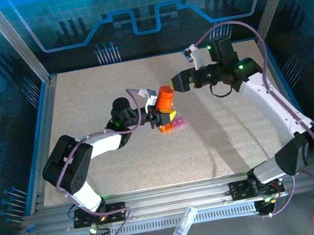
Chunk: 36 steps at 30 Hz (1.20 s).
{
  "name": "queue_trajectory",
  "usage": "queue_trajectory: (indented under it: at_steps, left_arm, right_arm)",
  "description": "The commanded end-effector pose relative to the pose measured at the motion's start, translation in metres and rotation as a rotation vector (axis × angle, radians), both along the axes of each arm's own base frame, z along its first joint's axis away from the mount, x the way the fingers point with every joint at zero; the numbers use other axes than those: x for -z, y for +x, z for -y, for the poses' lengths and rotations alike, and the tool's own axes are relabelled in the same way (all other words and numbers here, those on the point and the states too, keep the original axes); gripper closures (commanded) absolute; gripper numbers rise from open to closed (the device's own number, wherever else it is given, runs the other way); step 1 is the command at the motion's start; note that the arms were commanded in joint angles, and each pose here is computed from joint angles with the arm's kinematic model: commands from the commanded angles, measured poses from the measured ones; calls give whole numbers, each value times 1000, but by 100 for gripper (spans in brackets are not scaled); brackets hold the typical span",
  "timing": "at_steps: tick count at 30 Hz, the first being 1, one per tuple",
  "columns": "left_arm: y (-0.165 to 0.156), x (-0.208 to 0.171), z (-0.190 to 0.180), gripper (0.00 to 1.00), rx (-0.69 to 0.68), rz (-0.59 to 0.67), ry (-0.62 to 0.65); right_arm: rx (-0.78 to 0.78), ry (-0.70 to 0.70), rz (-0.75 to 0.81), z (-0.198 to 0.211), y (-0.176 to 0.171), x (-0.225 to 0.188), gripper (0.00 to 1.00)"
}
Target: Sort the pills into containers
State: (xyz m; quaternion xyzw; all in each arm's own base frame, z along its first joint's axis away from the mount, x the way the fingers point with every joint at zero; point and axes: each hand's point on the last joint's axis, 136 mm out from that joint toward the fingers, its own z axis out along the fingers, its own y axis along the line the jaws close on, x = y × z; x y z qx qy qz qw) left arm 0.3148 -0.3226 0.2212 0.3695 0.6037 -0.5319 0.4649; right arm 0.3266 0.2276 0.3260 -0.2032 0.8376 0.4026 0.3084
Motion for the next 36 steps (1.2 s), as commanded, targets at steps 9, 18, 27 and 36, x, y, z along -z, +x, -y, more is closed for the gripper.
queue_trajectory:
  at_steps: [9,18,27,36]
  left_arm:
    - [-17,-43,2,100,93,82,-72]
    - [-19,-47,3,100,117,70,-79]
    - [-19,-48,3,100,114,72,-77]
    - [-13,-52,0,100,79,86,-100]
  right_arm:
    - [-279,-73,87,-16,-22,-11,16]
    - [-323,-124,53,-36,-13,8,15]
    - [-330,-115,18,-44,-7,21,41]
    - [-256,-100,-33,-21,-10,43,60]
